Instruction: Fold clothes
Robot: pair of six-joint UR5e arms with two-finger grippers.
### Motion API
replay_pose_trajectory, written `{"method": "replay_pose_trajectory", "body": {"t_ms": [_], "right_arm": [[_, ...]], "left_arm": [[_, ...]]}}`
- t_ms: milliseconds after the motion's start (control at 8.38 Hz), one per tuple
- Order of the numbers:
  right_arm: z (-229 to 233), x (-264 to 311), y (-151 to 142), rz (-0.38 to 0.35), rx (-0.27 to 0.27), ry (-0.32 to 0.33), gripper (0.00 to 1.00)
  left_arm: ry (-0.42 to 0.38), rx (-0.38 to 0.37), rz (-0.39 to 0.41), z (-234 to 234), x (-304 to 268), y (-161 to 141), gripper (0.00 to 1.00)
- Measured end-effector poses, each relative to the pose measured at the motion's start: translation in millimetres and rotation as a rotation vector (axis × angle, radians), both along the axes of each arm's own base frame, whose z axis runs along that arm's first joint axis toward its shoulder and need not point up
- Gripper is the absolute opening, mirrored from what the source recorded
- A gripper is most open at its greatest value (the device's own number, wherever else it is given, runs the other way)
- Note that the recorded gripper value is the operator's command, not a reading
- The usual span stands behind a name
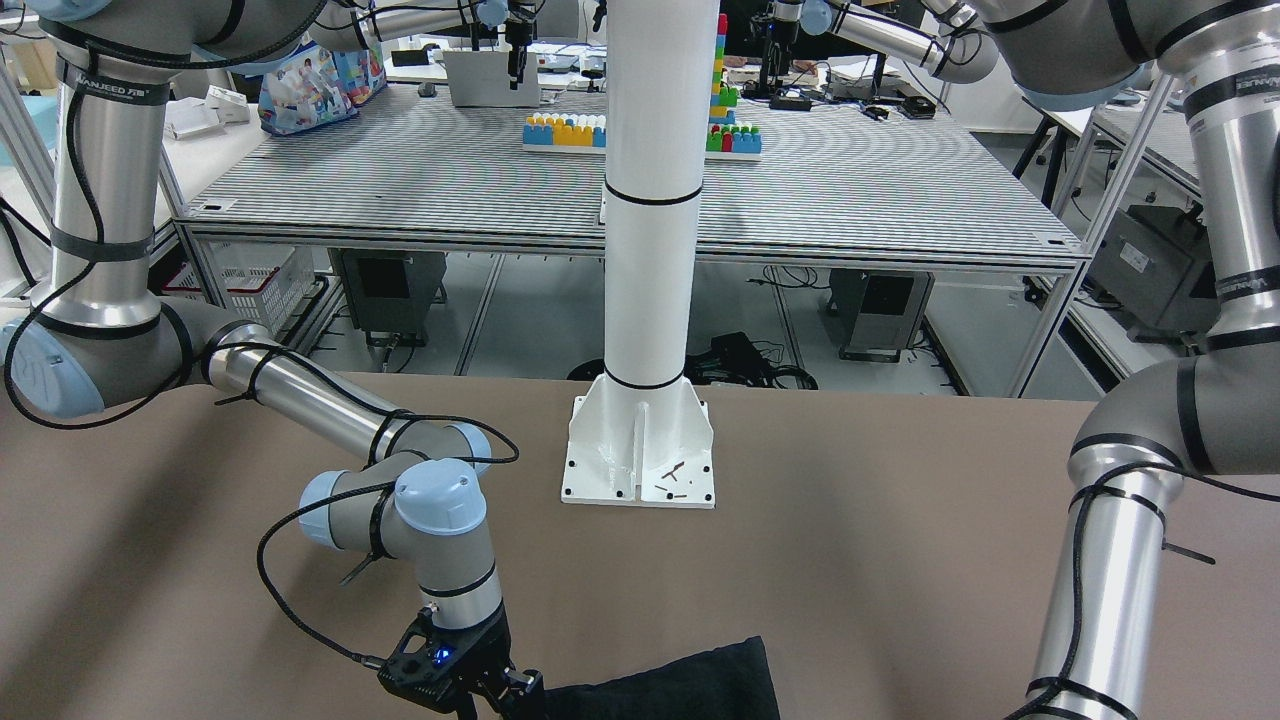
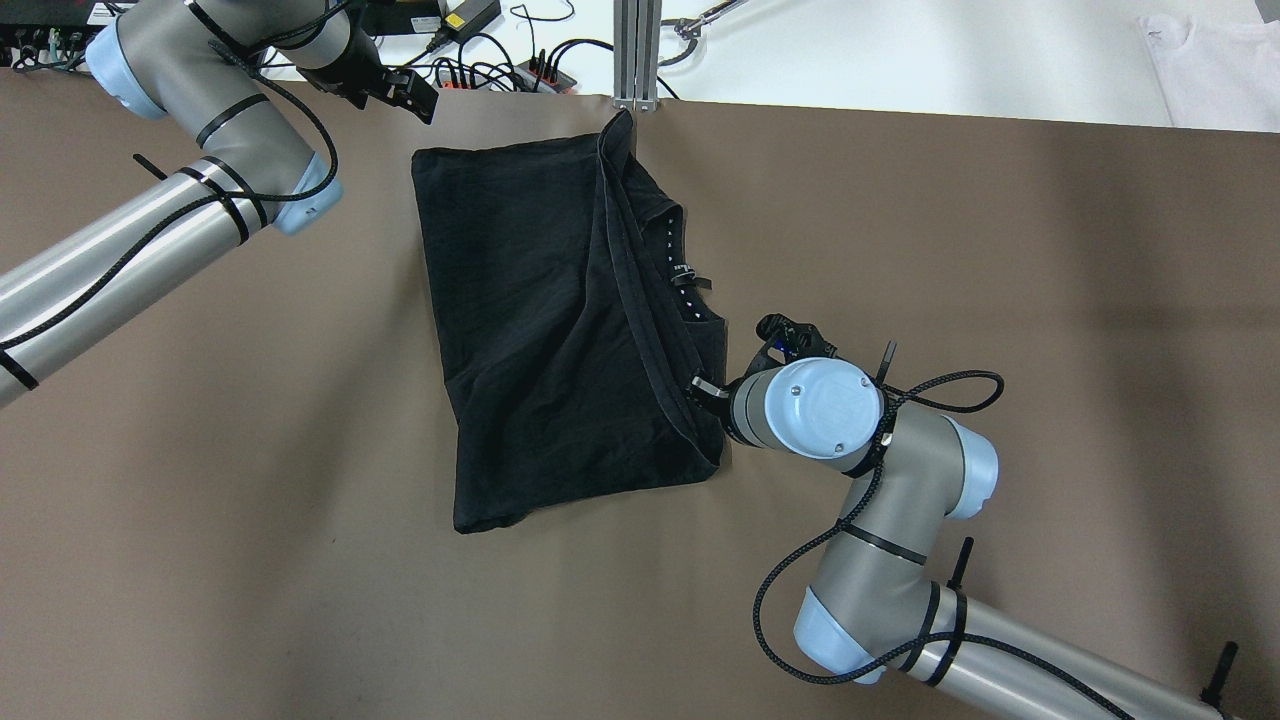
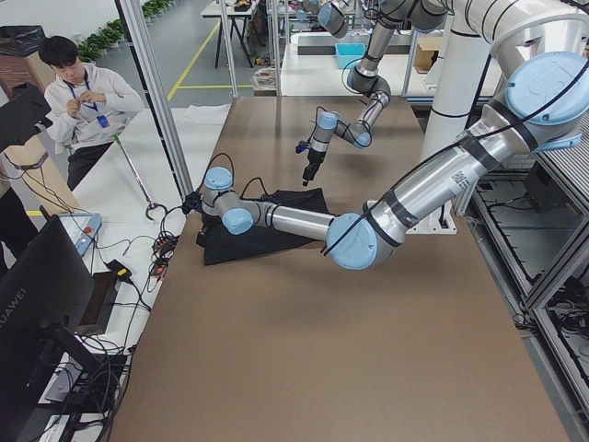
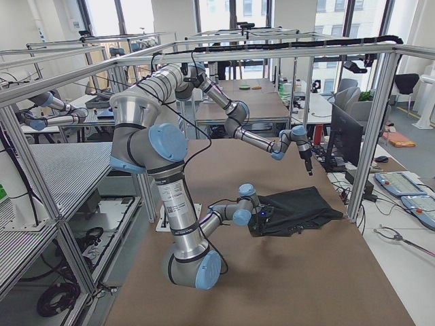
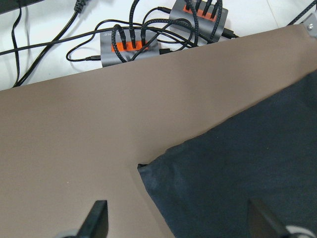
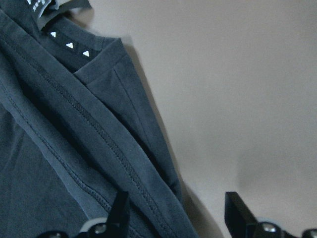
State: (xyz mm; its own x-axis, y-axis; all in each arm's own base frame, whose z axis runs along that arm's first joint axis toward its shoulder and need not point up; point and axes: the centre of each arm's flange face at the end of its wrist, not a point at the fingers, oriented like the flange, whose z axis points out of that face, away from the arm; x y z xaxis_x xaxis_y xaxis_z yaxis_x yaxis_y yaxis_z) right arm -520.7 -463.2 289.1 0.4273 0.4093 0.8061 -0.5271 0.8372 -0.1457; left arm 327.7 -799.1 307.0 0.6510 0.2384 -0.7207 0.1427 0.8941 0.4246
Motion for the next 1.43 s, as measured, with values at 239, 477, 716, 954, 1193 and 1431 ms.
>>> {"method": "replay_pose_trajectory", "body": {"t_ms": [239,477,716,954,1193,1431], "right_arm": [[-1.1,-17.4,-9.8,0.016,-0.003,0.019,0.64],[-0.2,-24.3,-13.7,0.019,-0.003,0.03,0.65],[5.8,-29.9,-13.2,0.019,-0.004,0.045,0.57],[6.0,-33.4,-11.8,0.017,-0.005,0.046,0.02],[-2.0,-34.6,-12.5,0.022,-0.005,0.034,0.0],[-6.1,-33.5,-12.0,0.026,-0.007,0.024,0.0]], "left_arm": [[0.002,0.002,-0.001,0.1,-1.1,2.1,1.0],[0.003,0.003,-0.002,0.4,-1.4,2.7,1.0],[0.003,0.003,-0.002,0.5,-1.5,2.8,1.0],[0.003,0.003,-0.001,1.2,-1.5,3.0,1.0],[0.003,0.002,-0.001,1.6,-1.5,3.1,1.0],[0.002,0.0,-0.001,3.5,-1.6,3.4,1.0]]}}
